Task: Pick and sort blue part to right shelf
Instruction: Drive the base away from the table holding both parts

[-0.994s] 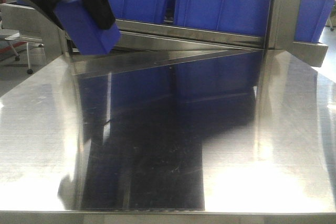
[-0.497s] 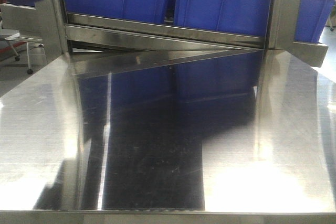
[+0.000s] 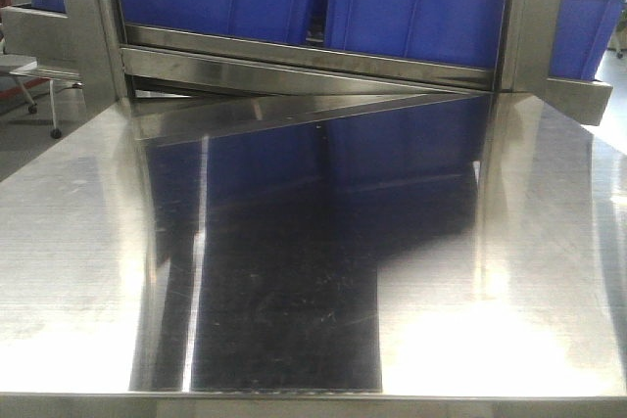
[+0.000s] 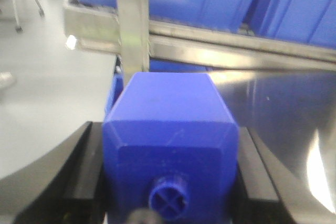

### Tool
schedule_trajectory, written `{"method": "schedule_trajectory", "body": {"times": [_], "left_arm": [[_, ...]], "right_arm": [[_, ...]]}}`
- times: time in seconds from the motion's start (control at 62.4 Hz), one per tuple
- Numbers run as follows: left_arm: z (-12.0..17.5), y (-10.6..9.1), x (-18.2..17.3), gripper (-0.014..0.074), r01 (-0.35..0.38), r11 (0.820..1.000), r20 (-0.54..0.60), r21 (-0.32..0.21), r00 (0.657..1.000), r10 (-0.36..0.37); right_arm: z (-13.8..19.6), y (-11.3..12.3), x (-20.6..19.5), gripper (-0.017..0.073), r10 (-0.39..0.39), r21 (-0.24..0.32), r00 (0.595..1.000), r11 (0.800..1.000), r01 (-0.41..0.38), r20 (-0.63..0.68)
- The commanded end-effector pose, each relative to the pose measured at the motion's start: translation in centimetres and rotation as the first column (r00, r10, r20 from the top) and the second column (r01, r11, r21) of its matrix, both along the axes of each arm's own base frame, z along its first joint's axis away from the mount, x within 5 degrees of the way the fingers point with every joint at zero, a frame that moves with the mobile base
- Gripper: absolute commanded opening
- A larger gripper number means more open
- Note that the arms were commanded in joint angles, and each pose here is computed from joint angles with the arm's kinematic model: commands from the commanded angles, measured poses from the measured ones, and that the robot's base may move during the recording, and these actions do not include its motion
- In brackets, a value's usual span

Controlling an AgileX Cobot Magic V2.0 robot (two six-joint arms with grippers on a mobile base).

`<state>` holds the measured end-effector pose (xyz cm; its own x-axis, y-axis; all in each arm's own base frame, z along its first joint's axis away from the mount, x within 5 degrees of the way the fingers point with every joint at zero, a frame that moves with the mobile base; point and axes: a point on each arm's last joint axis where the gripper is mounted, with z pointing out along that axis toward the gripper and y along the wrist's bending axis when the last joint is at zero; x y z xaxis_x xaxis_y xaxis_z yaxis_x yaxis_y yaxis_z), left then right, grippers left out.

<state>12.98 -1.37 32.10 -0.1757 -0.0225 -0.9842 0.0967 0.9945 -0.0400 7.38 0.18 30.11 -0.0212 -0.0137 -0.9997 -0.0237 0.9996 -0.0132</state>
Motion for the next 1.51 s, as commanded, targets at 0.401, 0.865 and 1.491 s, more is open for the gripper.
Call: {"method": "schedule_trajectory", "body": {"times": [0.401, 0.865, 1.491], "left_arm": [[3.5, 0.5, -4.3, 0.0331, 0.000, 1.000, 0.310, -0.021, 0.951, 0.007], [3.5, 0.5, -4.3, 0.0331, 0.000, 1.000, 0.310, -0.021, 0.951, 0.007], [3.5, 0.5, -4.3, 0.0331, 0.000, 1.000, 0.310, -0.021, 0.951, 0.007]], "right_arm": [[1.8, 0.0, -0.1, 0.0445, -0.005, -0.002, 0.993, 1.000, 0.005, 0.118], [1.8, 0.0, -0.1, 0.0445, -0.005, -0.002, 0.993, 1.000, 0.005, 0.118], [1.8, 0.0, -0.1, 0.0445, -0.005, -0.002, 0.993, 1.000, 0.005, 0.118]]}}
